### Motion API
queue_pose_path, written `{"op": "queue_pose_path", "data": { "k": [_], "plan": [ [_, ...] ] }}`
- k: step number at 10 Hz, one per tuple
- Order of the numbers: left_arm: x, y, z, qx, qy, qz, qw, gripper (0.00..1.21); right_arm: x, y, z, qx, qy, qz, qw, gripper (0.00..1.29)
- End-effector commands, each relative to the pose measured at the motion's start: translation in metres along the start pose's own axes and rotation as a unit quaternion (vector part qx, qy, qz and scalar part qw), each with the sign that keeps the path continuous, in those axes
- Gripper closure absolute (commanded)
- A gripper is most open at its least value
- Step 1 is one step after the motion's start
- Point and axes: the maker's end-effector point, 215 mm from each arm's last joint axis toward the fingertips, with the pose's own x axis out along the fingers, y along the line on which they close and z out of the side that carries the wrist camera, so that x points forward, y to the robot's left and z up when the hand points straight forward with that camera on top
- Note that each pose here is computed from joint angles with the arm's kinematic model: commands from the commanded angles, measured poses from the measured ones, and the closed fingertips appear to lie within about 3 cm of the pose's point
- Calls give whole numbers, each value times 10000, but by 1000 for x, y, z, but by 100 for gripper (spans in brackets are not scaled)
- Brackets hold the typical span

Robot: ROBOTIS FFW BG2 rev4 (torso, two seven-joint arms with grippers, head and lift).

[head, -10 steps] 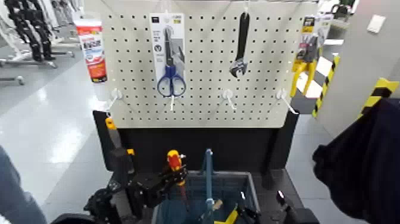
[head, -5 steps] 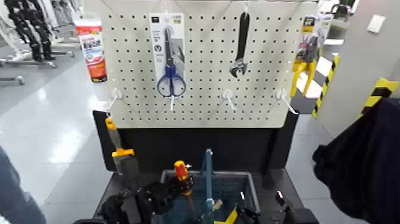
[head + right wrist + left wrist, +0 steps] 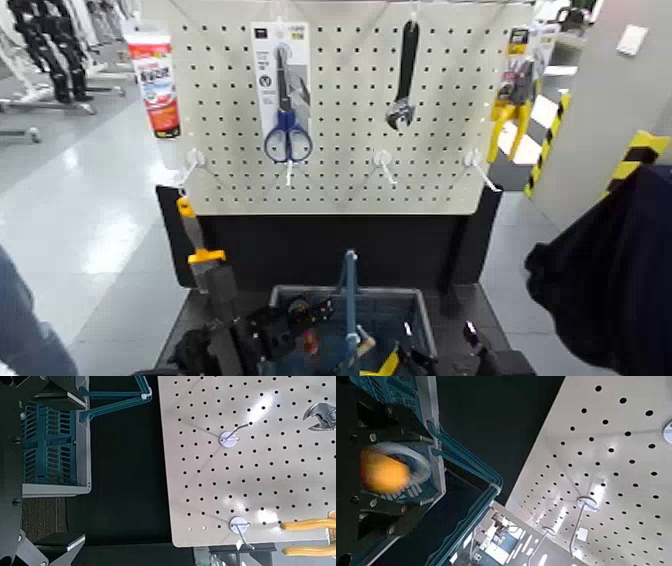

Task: Put the red screwdriver into the crate.

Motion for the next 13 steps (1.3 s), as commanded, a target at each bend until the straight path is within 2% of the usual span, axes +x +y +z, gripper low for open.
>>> {"op": "queue_pose_path", "data": {
  "k": [1,5,7,9,13],
  "plan": [
    [-1,-5,17,107,-187,-22,9998,9,0,-1,0,-2,0,-7,10000,14],
    [-4,-12,44,565,-380,45,9977,9,0,-1,0,11,2,-3,10000,14],
    [-12,-11,66,1014,-598,259,9927,9,0,-1,0,11,2,5,10000,14],
    [-29,-1,84,1480,-870,753,9823,9,1,-2,0,3,-6,0,10000,14],
    [-61,19,86,2019,-994,1543,9621,9,0,-3,1,39,-11,10,10000,14]
  ]
}}
